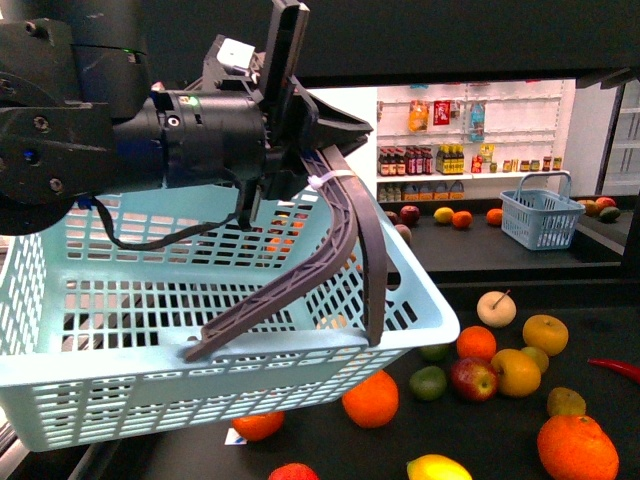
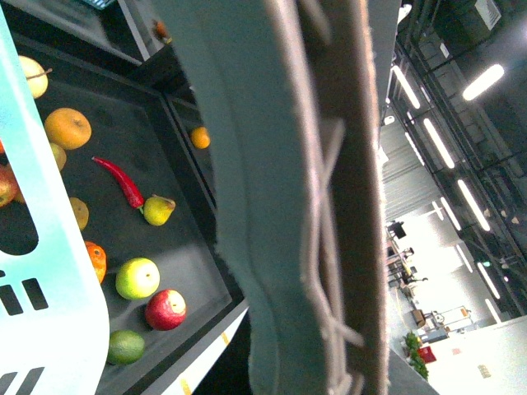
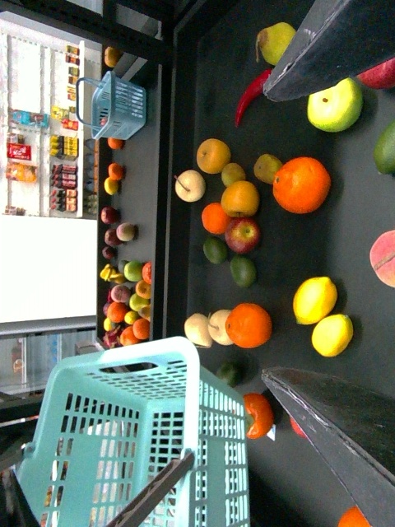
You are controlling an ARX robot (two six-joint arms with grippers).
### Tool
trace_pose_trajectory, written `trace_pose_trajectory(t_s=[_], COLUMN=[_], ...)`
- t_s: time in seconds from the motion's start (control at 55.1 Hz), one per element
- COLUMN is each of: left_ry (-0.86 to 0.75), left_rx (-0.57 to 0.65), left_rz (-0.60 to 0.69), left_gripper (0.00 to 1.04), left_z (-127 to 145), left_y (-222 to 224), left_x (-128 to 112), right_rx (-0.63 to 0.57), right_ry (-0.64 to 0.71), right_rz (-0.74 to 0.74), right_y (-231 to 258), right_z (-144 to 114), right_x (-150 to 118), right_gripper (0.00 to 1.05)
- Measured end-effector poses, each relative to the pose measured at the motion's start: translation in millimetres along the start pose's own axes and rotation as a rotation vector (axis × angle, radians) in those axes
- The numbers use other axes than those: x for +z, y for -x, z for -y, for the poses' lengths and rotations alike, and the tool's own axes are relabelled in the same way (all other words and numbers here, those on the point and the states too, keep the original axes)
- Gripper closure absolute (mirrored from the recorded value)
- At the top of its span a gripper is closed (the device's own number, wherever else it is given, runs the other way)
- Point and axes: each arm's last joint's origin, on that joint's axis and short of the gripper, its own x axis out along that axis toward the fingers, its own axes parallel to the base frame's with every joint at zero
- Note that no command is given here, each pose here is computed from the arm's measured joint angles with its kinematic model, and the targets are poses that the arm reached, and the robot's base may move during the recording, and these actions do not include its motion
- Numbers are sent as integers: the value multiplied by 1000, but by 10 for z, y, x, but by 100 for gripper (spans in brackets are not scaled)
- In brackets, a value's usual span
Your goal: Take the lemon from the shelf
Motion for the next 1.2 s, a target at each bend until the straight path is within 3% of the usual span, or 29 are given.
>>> trace_pose_trajectory(t_s=[0.308, 0.417, 0.472, 0.599, 0.78, 0.998, 1.125, 1.197], left_ry=[12, 8, 6, -5, -5, -8, -9, -9], left_rx=[38, 50, 51, 53, 52, 54, 53, 53], left_rz=[-43, -48, -48, -46, -46, -46, -47, -46], left_gripper=[98, 98, 98, 98, 98, 98, 98, 98], left_z=[-41, -85, -86, -88, -87, -90, -89, -89], left_y=[-221, -235, -236, -234, -235, -237, -237, -237], left_x=[-102, -127, -129, -126, -127, -129, -130, -129], right_rx=[-6, -46, -35, -6, 68, 218, 296, 332], right_ry=[-1, 0, -24, -99, -65, 11, 85, 122], right_rz=[-8, -363, -451, -498, -500, -547, -622, -635], right_y=[-1, -41, -110, -436, -1076, -1946, -2528, -2661], right_z=[1, 27, 80, 293, 496, 566, 475, 397], right_x=[-3, -62, -128, -71, -111, -606, -1174, -1323], right_gripper=[7, 7, 7, 7, 7, 7, 7, 7])
